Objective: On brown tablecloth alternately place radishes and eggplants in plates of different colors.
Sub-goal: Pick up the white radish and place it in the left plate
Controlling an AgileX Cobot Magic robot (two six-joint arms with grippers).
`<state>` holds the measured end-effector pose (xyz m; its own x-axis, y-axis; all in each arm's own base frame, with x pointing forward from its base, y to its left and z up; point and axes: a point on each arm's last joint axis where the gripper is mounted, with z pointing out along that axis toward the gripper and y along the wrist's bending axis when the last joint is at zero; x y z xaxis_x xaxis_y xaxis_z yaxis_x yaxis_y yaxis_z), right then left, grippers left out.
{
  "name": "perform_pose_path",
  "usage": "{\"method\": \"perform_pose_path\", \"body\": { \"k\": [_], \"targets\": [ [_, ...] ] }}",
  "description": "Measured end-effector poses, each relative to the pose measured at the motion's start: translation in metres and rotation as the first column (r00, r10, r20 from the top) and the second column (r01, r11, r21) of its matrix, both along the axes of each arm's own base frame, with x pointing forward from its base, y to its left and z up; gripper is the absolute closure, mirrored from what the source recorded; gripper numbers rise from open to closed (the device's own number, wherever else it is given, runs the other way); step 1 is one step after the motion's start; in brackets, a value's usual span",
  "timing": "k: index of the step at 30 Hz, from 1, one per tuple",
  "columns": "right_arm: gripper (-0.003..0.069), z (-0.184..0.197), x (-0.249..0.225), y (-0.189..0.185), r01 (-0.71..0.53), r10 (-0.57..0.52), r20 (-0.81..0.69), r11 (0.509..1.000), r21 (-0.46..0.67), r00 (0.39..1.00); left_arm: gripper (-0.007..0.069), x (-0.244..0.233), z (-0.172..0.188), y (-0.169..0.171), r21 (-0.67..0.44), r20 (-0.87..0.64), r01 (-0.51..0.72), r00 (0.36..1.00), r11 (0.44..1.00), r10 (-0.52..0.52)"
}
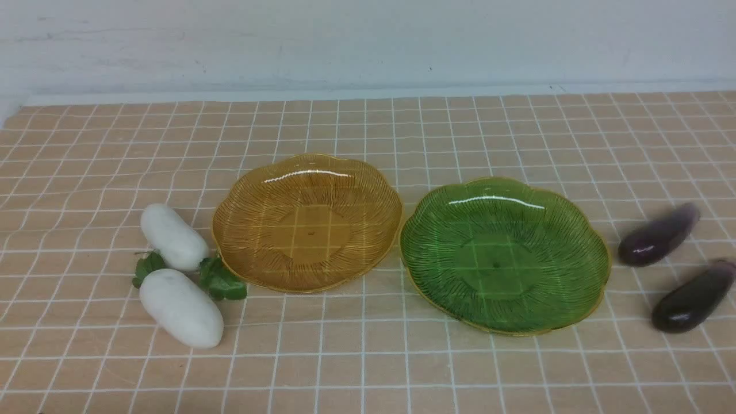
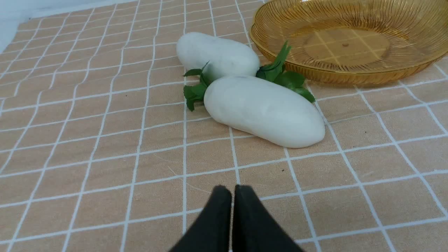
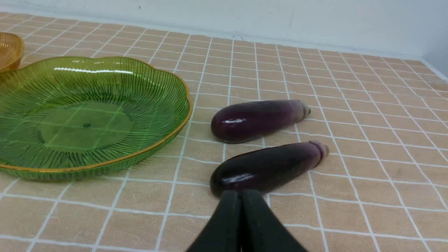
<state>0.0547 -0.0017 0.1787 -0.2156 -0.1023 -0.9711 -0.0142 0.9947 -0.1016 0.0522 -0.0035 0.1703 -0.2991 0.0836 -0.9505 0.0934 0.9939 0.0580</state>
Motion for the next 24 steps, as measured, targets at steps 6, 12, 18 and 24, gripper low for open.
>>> {"method": "perform_pose_path", "body": {
  "k": [6,12,18,24],
  "targets": [
    [0.0674,0.0,0.0,0.0,0.0,0.0,0.0,1.0,0.0,1.0,0.0628,0.0,0.0,0.0,0.0,0.0,0.0,1.0,1.0,0.0],
    [0.0674,0.0,0.0,0.0,0.0,0.0,0.0,1.0,0.0,1.0,0.0628,0.0,0.0,0.0,-0.008,-0.001,-0.001,1.0,1.0,0.001],
    [0.0674,0.0,0.0,0.0,0.0,0.0,0.0,1.0,0.0,1.0,0.0628,0.003,0.013,-0.006,-0.399,0.093,-0.01,0.994,0.917,0.051],
    [0.0674,0.0,0.0,0.0,0.0,0.0,0.0,1.0,0.0,1.0,0.0628,0.003,0.046,0.006,-0.696,0.365,0.08,0.896,0.713,0.255]
  ]
}}
